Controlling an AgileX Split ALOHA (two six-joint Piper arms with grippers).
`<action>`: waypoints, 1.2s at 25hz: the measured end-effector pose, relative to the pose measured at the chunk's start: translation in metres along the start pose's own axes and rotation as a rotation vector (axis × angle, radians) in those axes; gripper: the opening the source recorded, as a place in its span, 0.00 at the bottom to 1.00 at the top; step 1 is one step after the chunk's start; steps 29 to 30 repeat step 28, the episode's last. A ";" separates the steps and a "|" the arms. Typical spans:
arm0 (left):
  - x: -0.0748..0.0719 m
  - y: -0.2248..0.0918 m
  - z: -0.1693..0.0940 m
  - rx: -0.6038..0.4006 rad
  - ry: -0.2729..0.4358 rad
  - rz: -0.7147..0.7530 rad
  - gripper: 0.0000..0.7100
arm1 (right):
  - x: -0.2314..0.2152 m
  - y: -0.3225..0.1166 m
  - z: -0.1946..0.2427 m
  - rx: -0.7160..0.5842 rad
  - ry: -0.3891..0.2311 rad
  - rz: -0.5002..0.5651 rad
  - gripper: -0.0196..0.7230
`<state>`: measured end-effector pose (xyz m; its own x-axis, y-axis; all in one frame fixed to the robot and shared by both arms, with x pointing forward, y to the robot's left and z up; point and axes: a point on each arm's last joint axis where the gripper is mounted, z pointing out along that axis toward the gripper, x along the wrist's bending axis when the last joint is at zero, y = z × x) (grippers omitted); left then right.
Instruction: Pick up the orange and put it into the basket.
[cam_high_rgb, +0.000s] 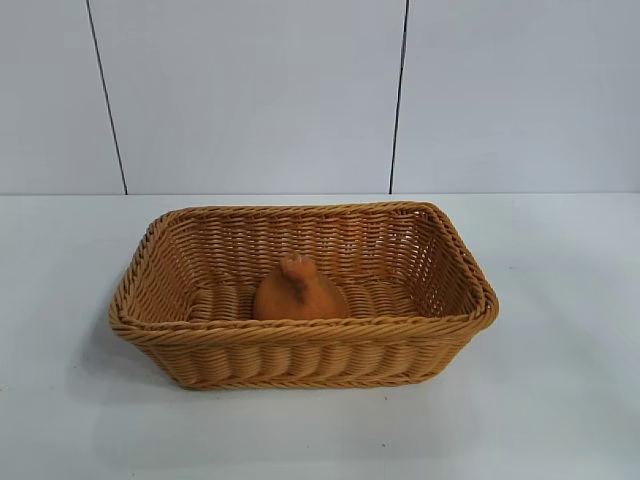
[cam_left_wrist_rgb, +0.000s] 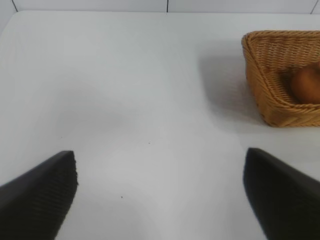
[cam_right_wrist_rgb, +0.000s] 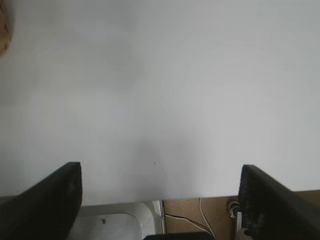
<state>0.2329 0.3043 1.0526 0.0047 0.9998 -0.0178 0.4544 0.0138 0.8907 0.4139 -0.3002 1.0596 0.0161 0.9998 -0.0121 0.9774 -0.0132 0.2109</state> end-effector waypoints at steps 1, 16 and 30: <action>0.000 0.000 0.000 0.000 0.000 0.000 0.91 | 0.000 -0.015 0.002 -0.023 0.000 -0.001 0.82; 0.000 0.000 0.000 0.000 0.000 0.000 0.91 | -0.002 -0.142 -0.020 -0.692 0.012 0.007 0.82; 0.000 0.000 0.000 0.000 0.000 0.000 0.91 | -0.002 -0.176 -0.031 -0.918 0.014 0.010 0.82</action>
